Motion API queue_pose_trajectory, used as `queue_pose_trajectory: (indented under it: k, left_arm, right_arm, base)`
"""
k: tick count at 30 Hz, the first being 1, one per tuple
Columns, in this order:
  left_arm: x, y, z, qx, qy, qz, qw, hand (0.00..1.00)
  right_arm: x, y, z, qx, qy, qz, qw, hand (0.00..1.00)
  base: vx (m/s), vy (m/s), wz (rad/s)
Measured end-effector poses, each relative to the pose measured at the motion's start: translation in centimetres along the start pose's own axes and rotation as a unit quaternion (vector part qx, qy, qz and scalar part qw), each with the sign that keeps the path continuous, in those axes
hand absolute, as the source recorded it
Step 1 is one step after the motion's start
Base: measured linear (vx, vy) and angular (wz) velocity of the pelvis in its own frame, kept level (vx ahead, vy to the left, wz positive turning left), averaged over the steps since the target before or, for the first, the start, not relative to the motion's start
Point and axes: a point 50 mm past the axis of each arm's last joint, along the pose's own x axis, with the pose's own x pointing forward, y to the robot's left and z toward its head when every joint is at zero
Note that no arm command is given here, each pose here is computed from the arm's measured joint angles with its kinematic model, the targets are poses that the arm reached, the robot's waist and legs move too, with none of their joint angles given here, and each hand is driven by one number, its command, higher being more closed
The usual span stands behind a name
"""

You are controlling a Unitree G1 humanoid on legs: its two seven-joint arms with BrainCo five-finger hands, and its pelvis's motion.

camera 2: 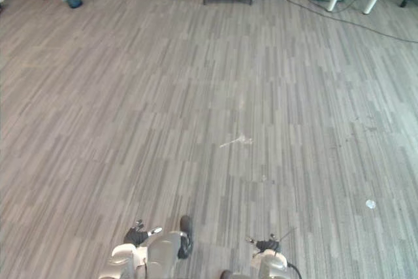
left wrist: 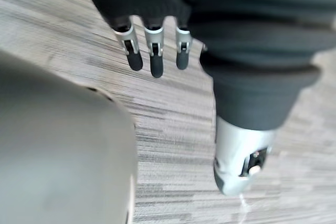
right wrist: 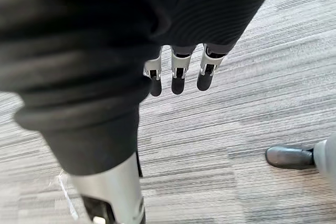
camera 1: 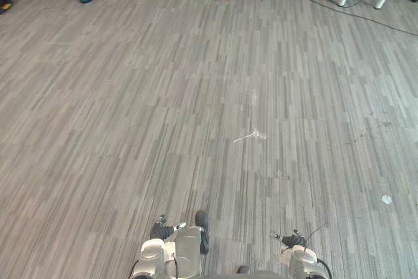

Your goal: Pick up cushions and gather them together orderly.

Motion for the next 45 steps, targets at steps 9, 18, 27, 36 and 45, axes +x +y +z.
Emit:
queue_pose_trajectory:
  k: [9,18,27,36,45]
  left_arm:
    - [-0.3,-0.3,-1.7,0.042,0.039,-0.015,0.998,0.00]
    - [-0.5,-2.2,-2.0,0.004,0.043,-0.029,0.999,0.00]
    - [-0.3,-1.9,-0.4,0.007,0.004,-0.026,1.000,0.00]
    - [-0.1,0.3,-1.4,0.039,0.032,-0.010,0.999,0.00]
    - [-0.4,0.5,-2.5,0.064,0.051,-0.014,0.997,0.00]
  right_arm:
    - [0.2,-1.7,0.2,-0.028,-0.011,-0.008,1.000,0.00]
    - [0.2,-4.0,-1.6,-0.022,0.022,-0.042,0.999,0.00]
    - [0.0,-1.6,-1.0,0.011,0.011,-0.016,1.000,0.00]
    - [-0.2,-0.9,-1.9,-0.008,0.032,0.000,0.999,0.00]
    - [-0.1,-1.2,-1.6,-0.008,0.021,0.003,1.000,0.00]
  base:
    - [0.56,0.002,0.05]
    - [0.59,-0.232,0.40]
    - [0.48,0.050,0.06]
    - [0.53,0.182,0.16]
    - [0.46,-0.093,0.44]
